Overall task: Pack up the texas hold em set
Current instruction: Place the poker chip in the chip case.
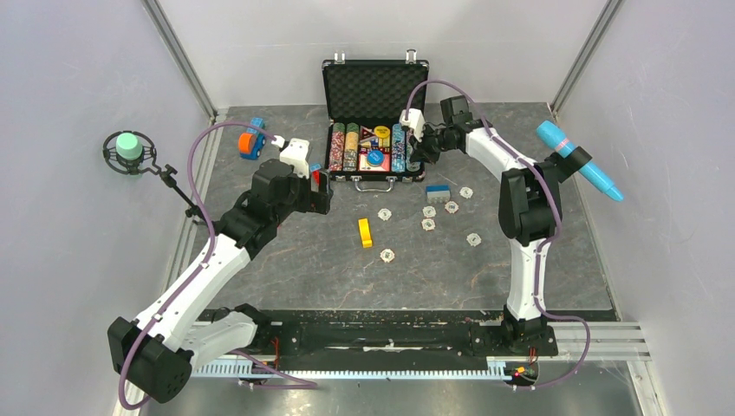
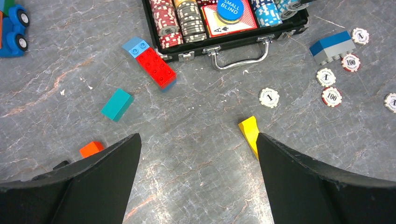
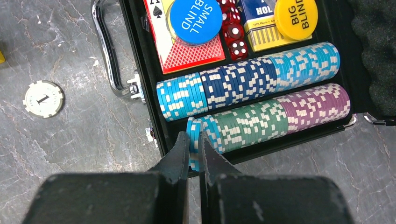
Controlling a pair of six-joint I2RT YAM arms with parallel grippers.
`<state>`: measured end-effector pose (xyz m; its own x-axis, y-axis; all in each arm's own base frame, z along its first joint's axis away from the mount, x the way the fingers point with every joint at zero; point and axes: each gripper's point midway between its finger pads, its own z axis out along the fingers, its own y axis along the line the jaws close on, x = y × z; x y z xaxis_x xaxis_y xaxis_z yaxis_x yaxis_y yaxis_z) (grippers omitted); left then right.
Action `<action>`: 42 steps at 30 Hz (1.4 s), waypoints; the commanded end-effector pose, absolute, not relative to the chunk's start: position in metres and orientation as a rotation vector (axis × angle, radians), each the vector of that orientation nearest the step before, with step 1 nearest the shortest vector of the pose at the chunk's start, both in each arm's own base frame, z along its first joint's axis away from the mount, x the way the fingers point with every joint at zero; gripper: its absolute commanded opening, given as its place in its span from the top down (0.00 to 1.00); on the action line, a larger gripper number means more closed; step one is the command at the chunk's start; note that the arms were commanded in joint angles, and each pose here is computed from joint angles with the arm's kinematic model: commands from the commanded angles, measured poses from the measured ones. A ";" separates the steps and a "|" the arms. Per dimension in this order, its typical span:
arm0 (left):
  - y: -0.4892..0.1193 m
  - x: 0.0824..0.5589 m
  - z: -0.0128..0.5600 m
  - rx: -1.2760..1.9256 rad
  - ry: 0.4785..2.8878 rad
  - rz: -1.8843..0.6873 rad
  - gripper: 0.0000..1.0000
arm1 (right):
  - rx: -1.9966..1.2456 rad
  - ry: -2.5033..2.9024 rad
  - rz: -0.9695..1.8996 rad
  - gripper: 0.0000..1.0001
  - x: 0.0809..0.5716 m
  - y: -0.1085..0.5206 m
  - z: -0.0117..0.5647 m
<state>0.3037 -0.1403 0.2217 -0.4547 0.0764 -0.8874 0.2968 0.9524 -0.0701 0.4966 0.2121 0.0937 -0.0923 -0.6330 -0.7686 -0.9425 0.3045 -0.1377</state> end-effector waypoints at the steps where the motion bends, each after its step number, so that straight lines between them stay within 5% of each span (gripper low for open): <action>1: -0.141 0.308 0.227 0.303 2.009 -0.253 0.00 | -1.486 1.851 0.443 1.00 0.488 0.193 0.073; 18: -0.143 0.307 0.226 0.308 2.013 -0.262 0.00 | -1.506 1.637 0.466 1.00 0.479 0.209 0.114; 42: -0.143 0.307 0.225 0.315 2.014 -0.267 0.00 | -1.591 1.624 0.457 1.00 0.483 0.213 0.073</action>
